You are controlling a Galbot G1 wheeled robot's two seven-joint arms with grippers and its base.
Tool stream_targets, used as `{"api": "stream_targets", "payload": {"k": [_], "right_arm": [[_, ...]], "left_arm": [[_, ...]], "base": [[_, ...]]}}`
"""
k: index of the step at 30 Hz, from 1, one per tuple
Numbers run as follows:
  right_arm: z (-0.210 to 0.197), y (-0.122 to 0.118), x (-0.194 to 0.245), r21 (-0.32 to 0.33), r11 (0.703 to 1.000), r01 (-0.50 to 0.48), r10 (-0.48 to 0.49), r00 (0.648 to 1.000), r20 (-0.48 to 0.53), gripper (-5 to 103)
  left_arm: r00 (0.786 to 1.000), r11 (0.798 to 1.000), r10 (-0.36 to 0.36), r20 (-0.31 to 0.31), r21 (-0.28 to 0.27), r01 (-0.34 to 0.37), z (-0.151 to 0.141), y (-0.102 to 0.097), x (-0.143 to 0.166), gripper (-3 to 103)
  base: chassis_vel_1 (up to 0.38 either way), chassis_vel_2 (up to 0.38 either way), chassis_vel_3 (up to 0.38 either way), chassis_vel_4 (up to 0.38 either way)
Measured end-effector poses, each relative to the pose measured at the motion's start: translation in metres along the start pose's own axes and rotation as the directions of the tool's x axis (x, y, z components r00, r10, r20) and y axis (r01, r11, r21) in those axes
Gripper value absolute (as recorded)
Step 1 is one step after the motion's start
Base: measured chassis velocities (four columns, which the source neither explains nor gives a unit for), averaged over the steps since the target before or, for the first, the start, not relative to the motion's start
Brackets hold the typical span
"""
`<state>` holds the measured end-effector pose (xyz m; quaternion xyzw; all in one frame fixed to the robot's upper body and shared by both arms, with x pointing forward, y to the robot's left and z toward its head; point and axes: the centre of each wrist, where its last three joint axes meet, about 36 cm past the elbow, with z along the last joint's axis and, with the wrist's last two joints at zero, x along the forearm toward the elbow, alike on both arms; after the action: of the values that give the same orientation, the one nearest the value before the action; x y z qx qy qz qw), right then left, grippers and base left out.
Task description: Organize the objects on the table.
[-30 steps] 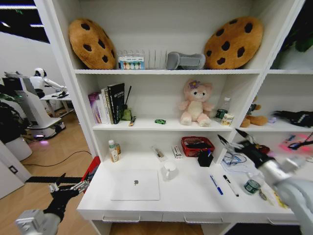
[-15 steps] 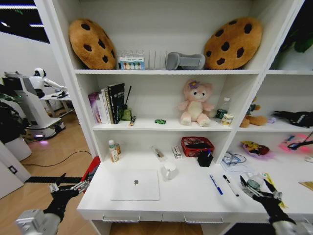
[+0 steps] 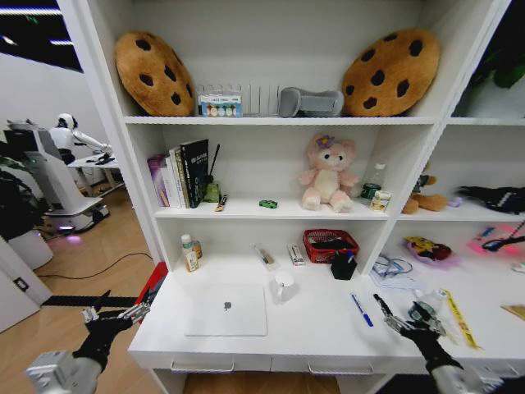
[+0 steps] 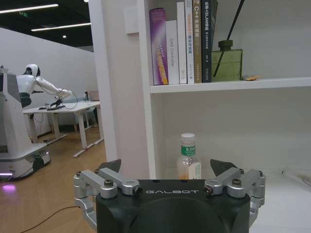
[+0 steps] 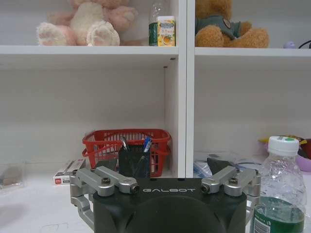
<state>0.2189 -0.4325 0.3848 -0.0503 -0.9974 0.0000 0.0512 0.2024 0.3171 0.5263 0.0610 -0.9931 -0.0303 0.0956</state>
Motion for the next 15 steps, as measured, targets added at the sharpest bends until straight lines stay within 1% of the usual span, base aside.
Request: {"api": "stream_targets", "payload": {"k": [4,7,9,11,13,15], "right_arm": [[0.005,0.002,-0.008,-0.008,1.000,0.010,-0.010,1.000,-0.007,100],[0.028,0.019,-0.036,-0.004,1.000,0.029,-0.029,0.999,-0.039,100],[0.031,0.023,-0.041,-0.010,1.000,0.027,-0.027,0.999,-0.046,100],[0.032,0.038,-0.061,-0.033,0.999,0.021,-0.024,0.995,-0.098,100],[0.030,0.043,-0.066,-0.037,0.999,0.022,-0.026,0.993,-0.114,100],[0.024,0.055,-0.086,-0.038,0.999,0.019,-0.025,0.987,-0.161,100]], "left_arm": [[1.000,1.000,0.000,0.000,0.000,0.000,0.000,0.000,0.000,100],[1.000,1.000,0.000,0.000,0.000,0.000,0.000,0.000,0.000,100],[1.000,1.000,0.001,0.000,0.000,-0.001,0.000,0.000,0.000,100],[1.000,1.000,0.000,0.000,0.000,0.000,0.000,0.000,0.000,100],[1.000,1.000,0.000,0.000,0.000,0.000,0.000,0.000,0.000,100],[1.000,1.000,0.000,0.000,0.000,0.000,0.000,0.000,0.000,100]], "base": [[-0.117,-0.111,0.123,0.084],[-0.063,-0.053,0.073,0.050],[0.000,0.000,0.000,0.000],[0.000,0.000,0.000,0.000],[0.000,0.000,0.000,0.000],[0.030,0.024,-0.021,-0.013]]}}
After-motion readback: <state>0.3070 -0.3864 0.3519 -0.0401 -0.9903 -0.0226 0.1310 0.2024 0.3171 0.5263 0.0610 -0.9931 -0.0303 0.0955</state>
